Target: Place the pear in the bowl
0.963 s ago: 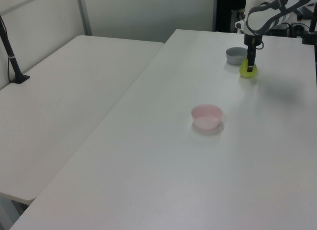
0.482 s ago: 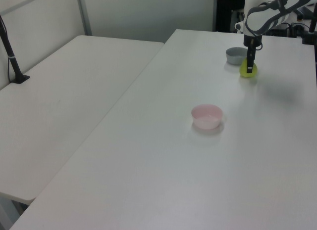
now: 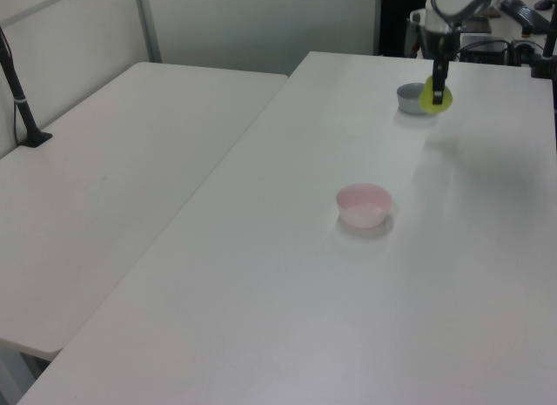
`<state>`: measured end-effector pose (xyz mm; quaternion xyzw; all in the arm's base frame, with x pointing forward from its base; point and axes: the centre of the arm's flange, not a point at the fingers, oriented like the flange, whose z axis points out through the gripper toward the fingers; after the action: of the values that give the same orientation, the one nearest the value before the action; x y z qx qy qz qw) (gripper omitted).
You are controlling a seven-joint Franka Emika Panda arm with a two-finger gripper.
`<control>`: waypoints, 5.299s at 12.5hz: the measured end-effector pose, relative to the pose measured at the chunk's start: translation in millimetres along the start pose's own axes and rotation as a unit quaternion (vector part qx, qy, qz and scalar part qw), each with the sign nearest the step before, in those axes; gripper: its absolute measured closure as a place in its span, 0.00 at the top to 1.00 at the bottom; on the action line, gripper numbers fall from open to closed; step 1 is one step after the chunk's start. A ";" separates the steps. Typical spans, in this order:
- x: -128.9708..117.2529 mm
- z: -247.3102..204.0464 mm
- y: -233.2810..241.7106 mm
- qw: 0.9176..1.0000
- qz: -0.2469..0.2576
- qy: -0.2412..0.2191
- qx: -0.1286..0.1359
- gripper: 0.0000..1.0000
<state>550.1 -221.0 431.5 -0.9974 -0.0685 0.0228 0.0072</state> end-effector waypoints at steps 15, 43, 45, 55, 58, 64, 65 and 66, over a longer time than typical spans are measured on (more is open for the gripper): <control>42.4 -164.8 -172.9 0.999 -0.020 0.045 0.005 0.70; 124.0 81.8 -350.4 0.997 -0.081 -0.009 -0.015 0.93; 124.3 72.5 -345.5 0.997 -0.074 -0.002 -0.015 1.00; 95.8 -74.3 -294.7 1.000 0.014 0.023 -0.012 1.00; 65.4 -123.7 -264.2 0.999 0.040 0.026 -0.010 1.00; 13.0 -183.5 -214.2 0.996 0.086 0.035 0.004 1.00; 12.8 -183.2 -213.7 0.997 0.070 0.035 0.010 1.00; 13.1 -181.9 -212.9 0.998 0.049 0.035 0.011 1.00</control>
<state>542.5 -10.4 616.4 -0.9996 -0.0186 -0.0105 0.0199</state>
